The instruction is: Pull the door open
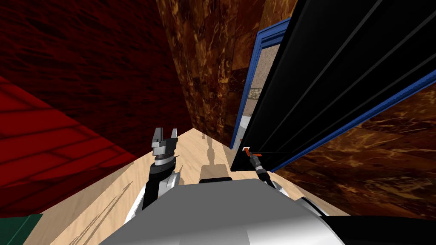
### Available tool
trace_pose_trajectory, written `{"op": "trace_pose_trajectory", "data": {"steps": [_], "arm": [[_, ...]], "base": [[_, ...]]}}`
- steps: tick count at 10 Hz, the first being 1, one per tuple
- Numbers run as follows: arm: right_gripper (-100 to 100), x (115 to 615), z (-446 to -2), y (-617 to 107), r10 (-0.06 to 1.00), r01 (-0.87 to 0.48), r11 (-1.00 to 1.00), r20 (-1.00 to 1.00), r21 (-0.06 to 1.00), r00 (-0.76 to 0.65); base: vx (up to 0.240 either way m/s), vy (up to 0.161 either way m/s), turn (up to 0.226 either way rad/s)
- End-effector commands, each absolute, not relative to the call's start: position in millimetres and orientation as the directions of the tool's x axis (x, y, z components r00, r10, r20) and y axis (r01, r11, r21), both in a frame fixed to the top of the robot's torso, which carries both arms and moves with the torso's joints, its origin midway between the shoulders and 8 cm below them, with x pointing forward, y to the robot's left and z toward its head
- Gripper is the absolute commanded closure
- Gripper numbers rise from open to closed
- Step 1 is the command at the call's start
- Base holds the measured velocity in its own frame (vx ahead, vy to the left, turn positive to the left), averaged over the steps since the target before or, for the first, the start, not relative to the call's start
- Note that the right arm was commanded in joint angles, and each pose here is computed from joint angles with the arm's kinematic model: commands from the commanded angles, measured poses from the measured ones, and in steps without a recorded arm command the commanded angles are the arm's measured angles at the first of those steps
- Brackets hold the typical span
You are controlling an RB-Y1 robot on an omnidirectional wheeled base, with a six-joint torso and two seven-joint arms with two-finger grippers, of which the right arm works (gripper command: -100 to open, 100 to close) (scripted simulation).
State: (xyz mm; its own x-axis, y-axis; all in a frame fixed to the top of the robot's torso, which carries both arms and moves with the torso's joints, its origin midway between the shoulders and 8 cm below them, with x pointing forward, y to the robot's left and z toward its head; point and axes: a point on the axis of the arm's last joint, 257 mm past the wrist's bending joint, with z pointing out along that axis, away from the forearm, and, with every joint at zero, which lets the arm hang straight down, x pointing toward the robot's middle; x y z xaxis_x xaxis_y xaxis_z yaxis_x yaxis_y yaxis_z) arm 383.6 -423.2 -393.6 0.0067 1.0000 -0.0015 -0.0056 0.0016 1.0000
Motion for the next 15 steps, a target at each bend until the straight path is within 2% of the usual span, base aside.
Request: {"op": "trace_pose_trajectory", "data": {"steps": [1, 3, 8, 15], "arm": [[100, 392, -394, -420, 1.000, 0.000, 0.001, -0.001, 1.000, 0.010], [100, 403, -392, -417, 1.000, 0.000, 0.000, 0.000, 1.000, 0.014], [100, 368, -395, -422, 0.999, 0.001, 0.002, -0.002, 1.000, -0.041], [100, 343, -393, -426, 0.996, 0.000, 0.001, -0.001, 1.000, -0.087]], "base": [[-0.280, -0.087, 0.124], [-0.230, -0.079, 0.114], [-0.174, -0.056, 0.131], [-0.107, -0.043, 0.071]]}}
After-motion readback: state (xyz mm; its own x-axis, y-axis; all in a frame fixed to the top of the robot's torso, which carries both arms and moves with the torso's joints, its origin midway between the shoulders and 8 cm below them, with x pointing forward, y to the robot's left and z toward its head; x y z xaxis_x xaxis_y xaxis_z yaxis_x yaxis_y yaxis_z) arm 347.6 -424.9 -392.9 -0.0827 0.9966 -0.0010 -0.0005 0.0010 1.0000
